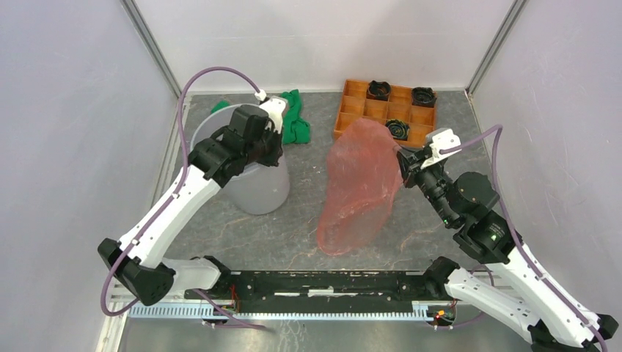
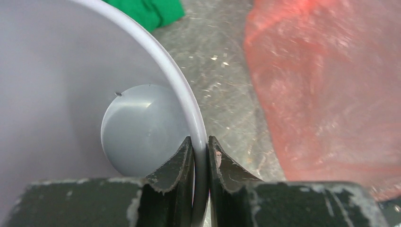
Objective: Put the trash bags into the trash bin
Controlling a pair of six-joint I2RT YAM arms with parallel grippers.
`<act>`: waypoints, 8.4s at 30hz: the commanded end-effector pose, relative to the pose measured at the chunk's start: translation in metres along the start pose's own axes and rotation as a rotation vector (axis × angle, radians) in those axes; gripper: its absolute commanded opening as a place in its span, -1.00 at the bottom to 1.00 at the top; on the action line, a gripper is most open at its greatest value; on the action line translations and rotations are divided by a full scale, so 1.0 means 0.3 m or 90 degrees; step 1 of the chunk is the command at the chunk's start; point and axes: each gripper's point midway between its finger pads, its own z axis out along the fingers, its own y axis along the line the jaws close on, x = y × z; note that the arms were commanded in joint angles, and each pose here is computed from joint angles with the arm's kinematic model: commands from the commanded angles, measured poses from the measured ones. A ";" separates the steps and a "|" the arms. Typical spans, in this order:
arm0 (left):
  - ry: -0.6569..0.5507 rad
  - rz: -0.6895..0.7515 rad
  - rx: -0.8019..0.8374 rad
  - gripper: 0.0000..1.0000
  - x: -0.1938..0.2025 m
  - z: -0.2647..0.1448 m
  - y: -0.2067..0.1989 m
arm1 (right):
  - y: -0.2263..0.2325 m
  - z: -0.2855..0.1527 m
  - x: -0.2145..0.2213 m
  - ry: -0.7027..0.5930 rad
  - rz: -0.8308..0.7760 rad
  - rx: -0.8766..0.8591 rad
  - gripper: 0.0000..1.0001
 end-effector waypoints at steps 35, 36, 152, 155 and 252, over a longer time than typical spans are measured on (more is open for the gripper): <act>-0.096 0.013 0.406 0.83 0.132 -0.400 -0.772 | -0.052 -0.054 -0.197 -0.087 0.031 0.032 -0.99; -0.097 0.013 0.397 0.85 0.160 -0.401 -0.813 | -0.052 -0.053 -0.199 -0.089 0.032 0.032 -0.99; -0.248 -0.005 0.260 -0.96 -0.316 -0.177 -0.885 | -0.080 -0.119 0.070 0.162 -0.116 0.020 0.96; -0.239 -0.006 0.248 -0.96 -0.301 -0.166 -0.855 | -0.119 -0.135 0.078 0.163 -0.120 0.060 0.96; -0.162 -0.146 0.017 1.00 -0.117 -0.102 -0.168 | -0.174 -0.164 -0.053 -0.049 -0.065 0.123 -0.97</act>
